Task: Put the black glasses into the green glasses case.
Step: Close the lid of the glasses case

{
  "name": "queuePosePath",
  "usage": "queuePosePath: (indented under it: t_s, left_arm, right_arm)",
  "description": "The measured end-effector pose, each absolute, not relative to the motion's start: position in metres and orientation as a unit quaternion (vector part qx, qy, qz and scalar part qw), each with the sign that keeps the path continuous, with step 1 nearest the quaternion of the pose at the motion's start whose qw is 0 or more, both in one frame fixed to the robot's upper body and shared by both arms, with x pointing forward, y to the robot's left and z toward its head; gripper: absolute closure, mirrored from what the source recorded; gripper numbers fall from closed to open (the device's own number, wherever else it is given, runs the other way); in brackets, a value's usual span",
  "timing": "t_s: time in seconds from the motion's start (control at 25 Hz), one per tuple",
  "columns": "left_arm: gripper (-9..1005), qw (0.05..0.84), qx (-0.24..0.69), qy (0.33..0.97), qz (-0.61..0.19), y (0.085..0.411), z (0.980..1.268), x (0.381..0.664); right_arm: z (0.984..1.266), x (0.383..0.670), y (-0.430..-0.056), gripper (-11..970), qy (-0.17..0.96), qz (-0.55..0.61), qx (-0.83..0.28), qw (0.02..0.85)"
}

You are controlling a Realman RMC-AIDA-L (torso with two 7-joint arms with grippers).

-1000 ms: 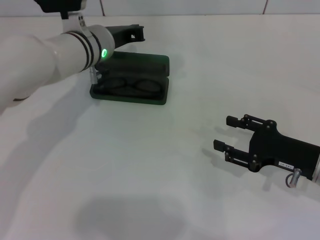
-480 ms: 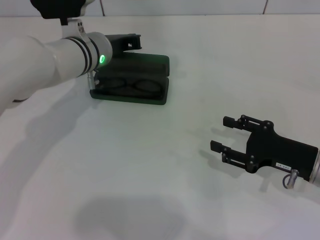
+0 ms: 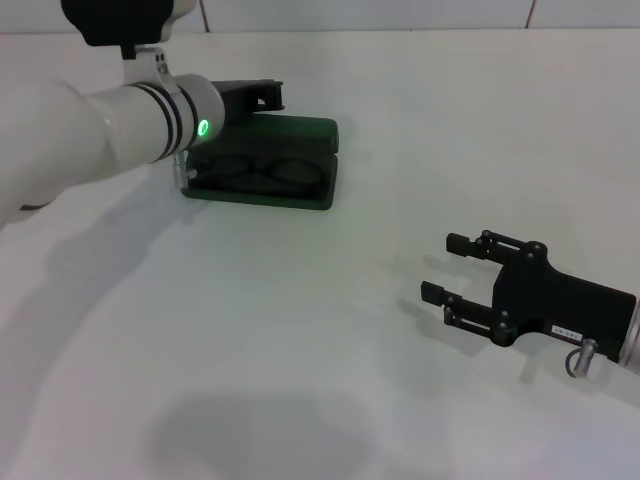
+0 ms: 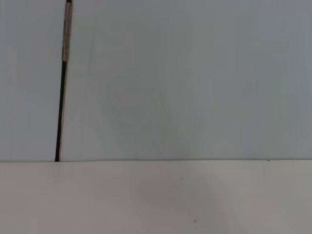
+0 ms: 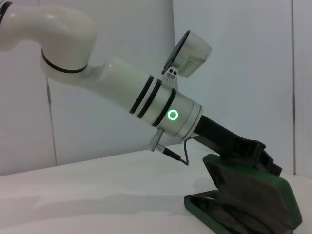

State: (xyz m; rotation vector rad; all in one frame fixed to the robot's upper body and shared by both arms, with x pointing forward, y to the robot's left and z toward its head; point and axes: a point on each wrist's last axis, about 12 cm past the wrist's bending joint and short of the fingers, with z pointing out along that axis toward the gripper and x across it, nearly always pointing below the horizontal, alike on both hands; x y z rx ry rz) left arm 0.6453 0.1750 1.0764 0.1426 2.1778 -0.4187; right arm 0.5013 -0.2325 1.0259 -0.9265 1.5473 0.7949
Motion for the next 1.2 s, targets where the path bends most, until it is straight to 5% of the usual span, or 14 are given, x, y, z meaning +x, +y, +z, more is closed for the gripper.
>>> queuePosePath:
  t_s: [1.2]
  left_arm:
    - [853,0.462,0.109,0.868,-0.144,0.19,1.057,0.603]
  right_arm:
    - [1.027,0.504,-0.226,311,0.65,0.34,-0.394,0.554]
